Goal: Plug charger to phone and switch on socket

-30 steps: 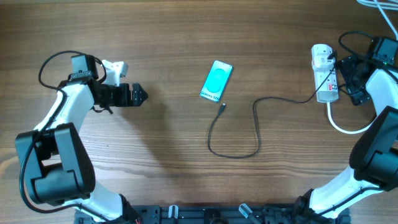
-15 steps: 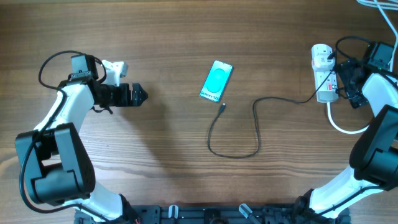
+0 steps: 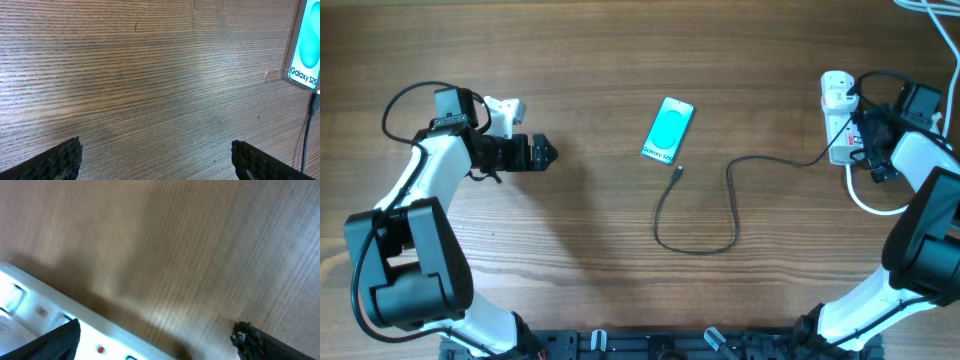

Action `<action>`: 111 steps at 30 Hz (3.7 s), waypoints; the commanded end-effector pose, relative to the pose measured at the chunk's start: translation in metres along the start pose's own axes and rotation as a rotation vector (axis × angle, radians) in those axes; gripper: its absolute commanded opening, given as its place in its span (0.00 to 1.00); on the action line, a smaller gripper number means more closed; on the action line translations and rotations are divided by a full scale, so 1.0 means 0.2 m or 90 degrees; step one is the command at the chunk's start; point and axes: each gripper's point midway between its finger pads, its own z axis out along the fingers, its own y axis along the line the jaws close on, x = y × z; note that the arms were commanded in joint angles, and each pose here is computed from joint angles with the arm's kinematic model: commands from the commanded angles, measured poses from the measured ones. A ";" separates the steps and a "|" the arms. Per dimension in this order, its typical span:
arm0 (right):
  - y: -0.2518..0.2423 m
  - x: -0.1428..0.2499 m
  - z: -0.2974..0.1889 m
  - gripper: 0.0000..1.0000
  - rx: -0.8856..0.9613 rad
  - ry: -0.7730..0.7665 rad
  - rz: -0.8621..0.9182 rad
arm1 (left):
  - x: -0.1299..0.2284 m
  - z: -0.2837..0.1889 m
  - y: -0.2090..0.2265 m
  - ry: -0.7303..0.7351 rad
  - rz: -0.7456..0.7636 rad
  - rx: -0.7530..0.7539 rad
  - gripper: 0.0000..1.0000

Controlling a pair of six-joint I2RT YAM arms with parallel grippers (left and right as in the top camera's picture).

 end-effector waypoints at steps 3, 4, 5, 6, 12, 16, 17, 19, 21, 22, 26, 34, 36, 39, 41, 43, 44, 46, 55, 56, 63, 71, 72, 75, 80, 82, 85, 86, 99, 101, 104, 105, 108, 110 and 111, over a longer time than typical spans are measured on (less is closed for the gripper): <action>0.08 -0.08 -0.13 1.00 0.023 0.043 -0.083 | -0.03 -0.03 0.00 -0.015 0.013 -0.007 1.00; 0.09 -0.09 -0.15 1.00 0.026 0.048 -0.101 | -0.03 -0.03 0.00 -0.015 0.013 -0.007 1.00; 0.10 -0.09 -0.16 1.00 0.026 0.049 -0.117 | -0.03 -0.03 0.00 -0.015 0.013 -0.007 1.00; 0.11 -0.09 -0.17 1.00 0.021 0.052 -0.140 | -0.03 -0.03 0.00 -0.015 0.013 -0.007 1.00; 0.20 0.03 -0.19 1.00 -0.072 0.130 -0.220 | -0.03 -0.03 0.00 -0.015 0.013 -0.007 1.00; 0.16 0.07 -0.20 1.00 -0.052 0.155 -0.228 | -0.03 -0.03 0.00 -0.015 0.013 -0.007 1.00; 0.15 0.07 -0.20 1.00 -0.049 0.157 -0.226 | -0.03 -0.03 0.00 -0.015 0.013 -0.007 1.00; 0.14 0.06 -0.20 1.00 -0.046 0.161 -0.216 | -0.03 -0.03 0.00 -0.015 0.013 -0.007 1.00; 0.12 0.04 -0.22 1.00 -0.041 0.165 -0.209 | -0.03 -0.03 0.00 -0.015 0.013 -0.007 1.00; 0.12 0.03 -0.23 1.00 -0.039 0.165 -0.207 | -0.03 -0.03 0.00 -0.015 0.013 -0.007 1.00; 0.15 -0.03 -0.30 1.00 -0.035 0.163 -0.204 | -0.03 -0.03 0.00 -0.015 0.013 -0.007 1.00; 0.10 -0.22 -0.24 1.00 0.039 0.043 -0.212 | -0.03 -0.03 0.00 -0.015 0.013 -0.007 1.00; 0.13 -0.26 -0.23 1.00 0.028 0.022 -0.217 | -0.03 -0.03 0.00 -0.015 0.013 -0.007 1.00; 0.16 -0.29 -0.21 1.00 0.015 0.002 -0.275 | -0.03 -0.03 0.00 -0.015 0.013 -0.007 1.00; 0.16 -0.26 -0.19 1.00 0.009 0.019 -0.275 | -0.03 -0.03 0.00 -0.015 0.013 -0.007 1.00; 0.14 -0.23 -0.18 1.00 0.014 0.035 -0.276 | -0.03 -0.03 0.00 -0.015 0.013 -0.007 1.00; 0.14 -0.22 -0.17 1.00 0.019 0.041 -0.277 | -0.03 -0.03 0.00 -0.015 0.013 -0.007 1.00; 0.12 -0.20 -0.12 1.00 0.027 0.054 -0.280 | -0.03 -0.03 0.00 -0.015 0.013 -0.007 1.00; 0.03 -0.08 0.17 1.00 0.063 0.104 -0.284 | -0.03 -0.03 0.00 -0.015 0.013 -0.007 1.00; 0.03 -0.08 0.19 1.00 0.061 0.103 -0.283 | -0.03 -0.03 0.00 -0.015 0.013 -0.007 1.00; 0.10 -0.05 0.21 1.00 0.011 0.114 -0.278 | -0.03 -0.03 0.00 -0.015 0.013 -0.007 1.00; 0.23 -0.17 0.11 1.00 -0.042 0.070 -0.273 | -0.03 -0.03 0.00 -0.015 0.013 -0.007 1.00; 0.24 -0.15 0.11 1.00 -0.053 0.081 -0.272 | -0.03 -0.03 0.00 -0.015 0.013 -0.007 1.00; 0.23 -0.11 0.10 1.00 -0.053 0.107 -0.272 | -0.03 -0.03 0.00 -0.015 0.013 -0.007 1.00; 0.18 -0.05 0.10 1.00 -0.036 0.136 -0.273 | -0.03 -0.03 0.00 -0.015 0.013 -0.007 1.00; 0.17 -0.04 0.09 1.00 -0.031 0.144 -0.273 | -0.03 -0.03 0.00 -0.015 0.013 -0.007 1.00; 0.16 -0.04 0.09 1.00 -0.028 0.147 -0.273 | -0.03 -0.03 0.00 -0.015 0.013 -0.007 1.00; 0.16 -0.03 0.09 1.00 -0.028 0.148 -0.273 | -0.03 -0.03 0.00 -0.015 0.013 -0.007 1.00; 0.13 0.05 0.11 1.00 -0.036 0.181 -0.272 | -0.03 -0.03 0.00 -0.015 0.013 -0.007 1.00; 0.14 0.06 0.10 1.00 -0.035 0.185 -0.276 | -0.03 -0.03 0.00 -0.015 0.013 -0.007 1.00; 0.15 0.09 0.10 1.00 -0.034 0.192 -0.282 | -0.03 -0.03 0.00 -0.015 0.013 -0.007 1.00; 0.15 0.10 0.10 1.00 -0.032 0.194 -0.283 | -0.03 -0.03 0.00 -0.015 0.013 -0.007 1.00; 0.13 0.11 0.09 1.00 -0.024 0.202 -0.284 | -0.03 -0.03 0.00 -0.015 0.012 -0.007 1.00; 0.13 0.11 0.09 1.00 -0.023 0.205 -0.284 | -0.03 -0.03 0.00 -0.015 0.013 -0.007 1.00; 0.12 0.12 0.09 1.00 -0.021 0.207 -0.284 | -0.03 -0.03 0.00 -0.015 0.013 -0.007 1.00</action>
